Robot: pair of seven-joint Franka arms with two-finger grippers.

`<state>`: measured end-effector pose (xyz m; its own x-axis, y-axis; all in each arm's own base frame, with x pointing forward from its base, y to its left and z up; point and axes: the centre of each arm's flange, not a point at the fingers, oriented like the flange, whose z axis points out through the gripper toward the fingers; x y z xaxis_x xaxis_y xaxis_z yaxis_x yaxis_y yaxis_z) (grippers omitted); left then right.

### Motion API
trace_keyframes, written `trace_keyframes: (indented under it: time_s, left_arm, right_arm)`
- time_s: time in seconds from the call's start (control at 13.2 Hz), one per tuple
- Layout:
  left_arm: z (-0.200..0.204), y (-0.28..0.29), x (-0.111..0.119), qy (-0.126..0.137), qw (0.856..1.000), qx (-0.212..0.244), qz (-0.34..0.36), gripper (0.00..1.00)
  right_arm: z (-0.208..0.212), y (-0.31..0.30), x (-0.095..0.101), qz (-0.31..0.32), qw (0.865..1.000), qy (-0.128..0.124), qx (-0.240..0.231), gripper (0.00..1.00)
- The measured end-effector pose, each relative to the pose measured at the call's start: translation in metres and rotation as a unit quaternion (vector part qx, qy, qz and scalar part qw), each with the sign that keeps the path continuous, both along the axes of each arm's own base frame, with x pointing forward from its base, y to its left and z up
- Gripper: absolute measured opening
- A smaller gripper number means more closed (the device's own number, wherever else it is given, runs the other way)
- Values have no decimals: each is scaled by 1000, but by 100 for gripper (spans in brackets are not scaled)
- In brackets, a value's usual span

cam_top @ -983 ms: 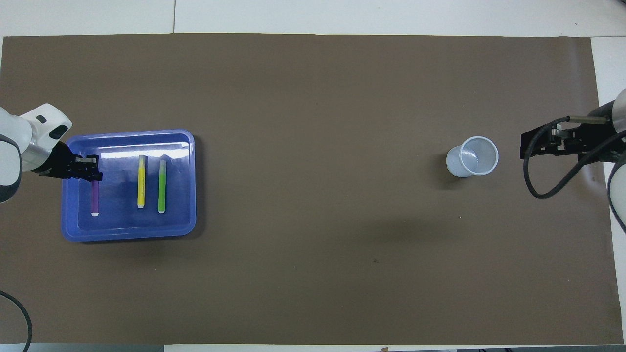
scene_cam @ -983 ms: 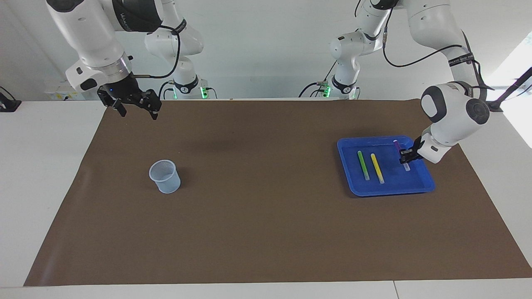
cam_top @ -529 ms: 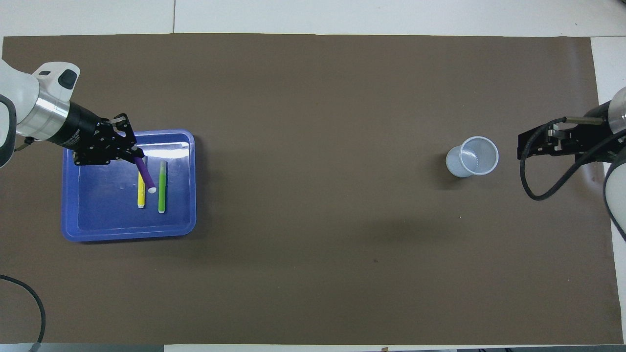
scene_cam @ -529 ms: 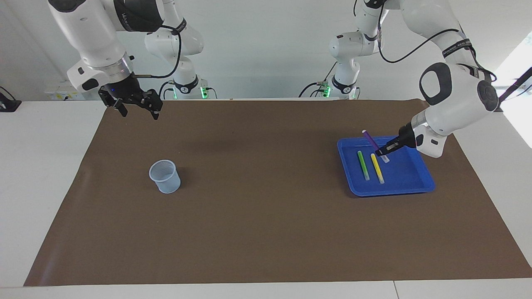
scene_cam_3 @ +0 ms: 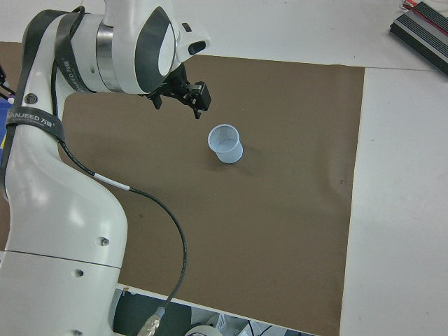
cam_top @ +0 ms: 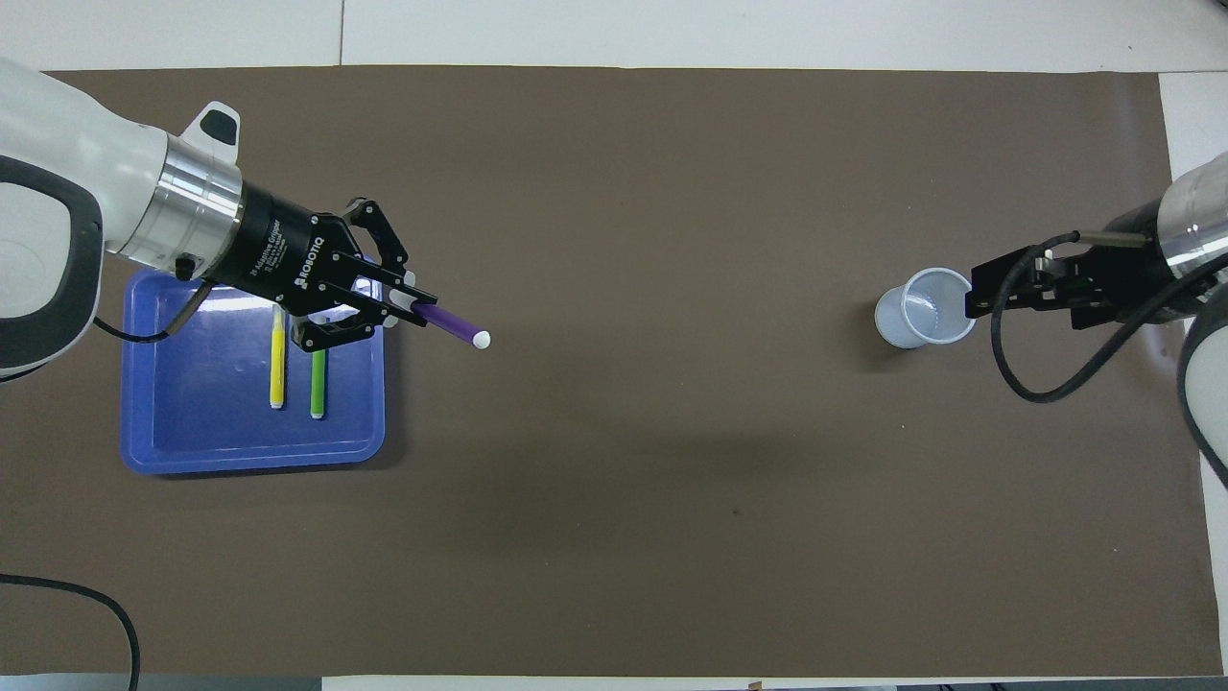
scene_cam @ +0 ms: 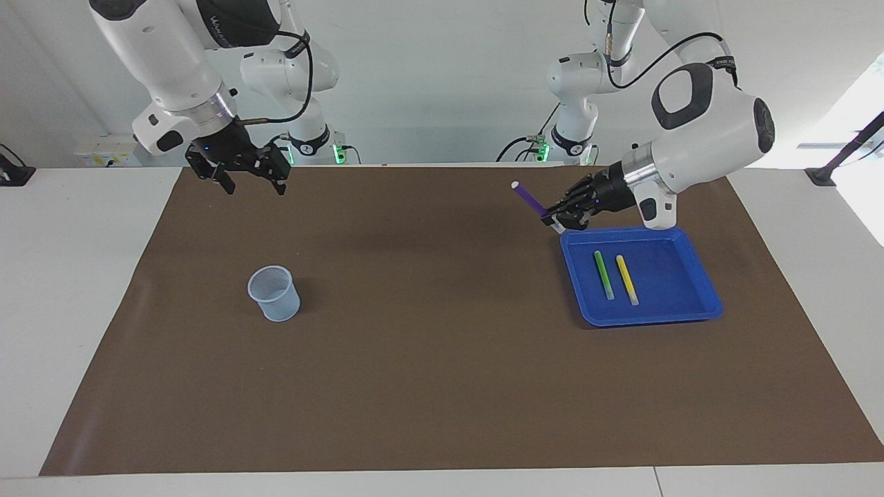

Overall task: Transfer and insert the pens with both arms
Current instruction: 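Carry the purple pen toward the right gripper while the right gripper approaches, then close the right gripper on the pen tip and open the left gripper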

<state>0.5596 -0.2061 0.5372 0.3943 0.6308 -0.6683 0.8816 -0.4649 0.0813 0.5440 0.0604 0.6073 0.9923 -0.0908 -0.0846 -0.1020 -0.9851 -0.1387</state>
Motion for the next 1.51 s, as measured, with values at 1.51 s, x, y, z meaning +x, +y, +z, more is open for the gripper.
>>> trace_keyframes:
  time_s: [1.51]
  left_arm:
    - [-37, -140, -86, 131, 951, -121, 253, 17]
  right_arm:
    - [-8, 200, -6, -114, 980, -13, 161, 100]
